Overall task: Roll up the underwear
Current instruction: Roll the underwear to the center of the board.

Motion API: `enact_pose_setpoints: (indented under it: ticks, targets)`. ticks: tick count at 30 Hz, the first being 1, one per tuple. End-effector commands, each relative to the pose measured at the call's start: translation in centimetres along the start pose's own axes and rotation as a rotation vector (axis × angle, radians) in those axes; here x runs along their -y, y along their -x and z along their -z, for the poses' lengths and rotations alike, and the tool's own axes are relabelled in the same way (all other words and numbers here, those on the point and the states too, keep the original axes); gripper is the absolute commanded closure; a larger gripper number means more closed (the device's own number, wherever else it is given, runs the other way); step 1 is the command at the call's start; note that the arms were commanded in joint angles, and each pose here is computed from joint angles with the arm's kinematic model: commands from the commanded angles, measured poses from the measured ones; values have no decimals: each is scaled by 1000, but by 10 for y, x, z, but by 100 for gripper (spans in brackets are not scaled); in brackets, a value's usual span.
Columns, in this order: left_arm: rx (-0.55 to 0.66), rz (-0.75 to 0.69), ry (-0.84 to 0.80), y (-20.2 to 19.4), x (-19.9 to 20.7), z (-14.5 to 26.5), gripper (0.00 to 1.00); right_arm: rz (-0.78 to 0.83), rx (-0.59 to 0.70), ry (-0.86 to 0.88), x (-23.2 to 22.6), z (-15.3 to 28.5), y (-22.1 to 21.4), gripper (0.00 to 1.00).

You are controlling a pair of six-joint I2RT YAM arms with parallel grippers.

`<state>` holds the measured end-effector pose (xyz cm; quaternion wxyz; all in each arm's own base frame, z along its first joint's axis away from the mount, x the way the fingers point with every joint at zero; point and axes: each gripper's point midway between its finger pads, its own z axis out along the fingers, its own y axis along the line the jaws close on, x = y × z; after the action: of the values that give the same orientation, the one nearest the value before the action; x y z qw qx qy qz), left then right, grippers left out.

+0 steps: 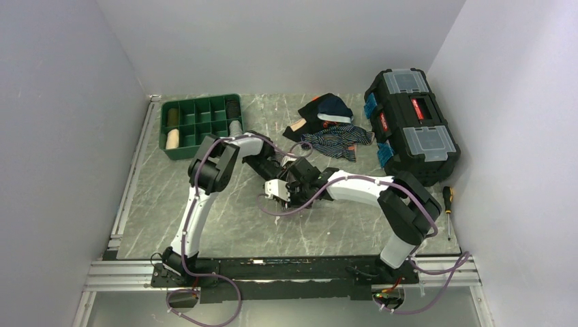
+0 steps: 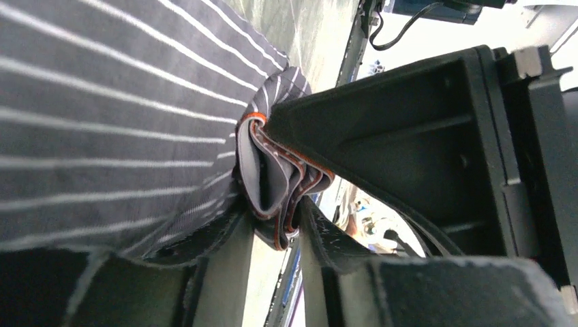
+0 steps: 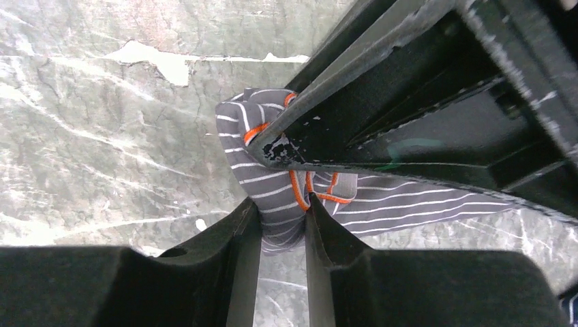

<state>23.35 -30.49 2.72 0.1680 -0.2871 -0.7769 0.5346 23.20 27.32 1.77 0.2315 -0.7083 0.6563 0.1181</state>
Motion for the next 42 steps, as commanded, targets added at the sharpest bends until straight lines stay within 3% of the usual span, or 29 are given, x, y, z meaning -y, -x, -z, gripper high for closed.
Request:
enact_pose_setpoints:
  ticks: [1, 5, 9, 24, 30, 37, 42]
  targets:
    - [59, -99, 95, 10, -6, 25, 61, -133, -91, 259, -56, 3, -35, 100]
    - [99, -127, 108, 11, -1, 36, 43, -174, -64, 295, -56, 9, -31, 100]
    - [128, -159, 128, 11, 4, 45, 38, -193, -50, 309, -55, 13, -27, 100]
    - [301, -218, 252, -27, 22, 100, 41, -359, 11, 509, -30, 21, -13, 100]
    - [416, -262, 456, -50, 15, 131, 41, -445, 12, 687, -27, 21, -7, 100]
    - [538, -515, 800, -57, 29, 162, 40, -520, -10, 815, -18, 7, -4, 99]
    - [465, -824, 960, -47, 63, 136, 38, -555, -29, 871, -18, -2, -6, 97]
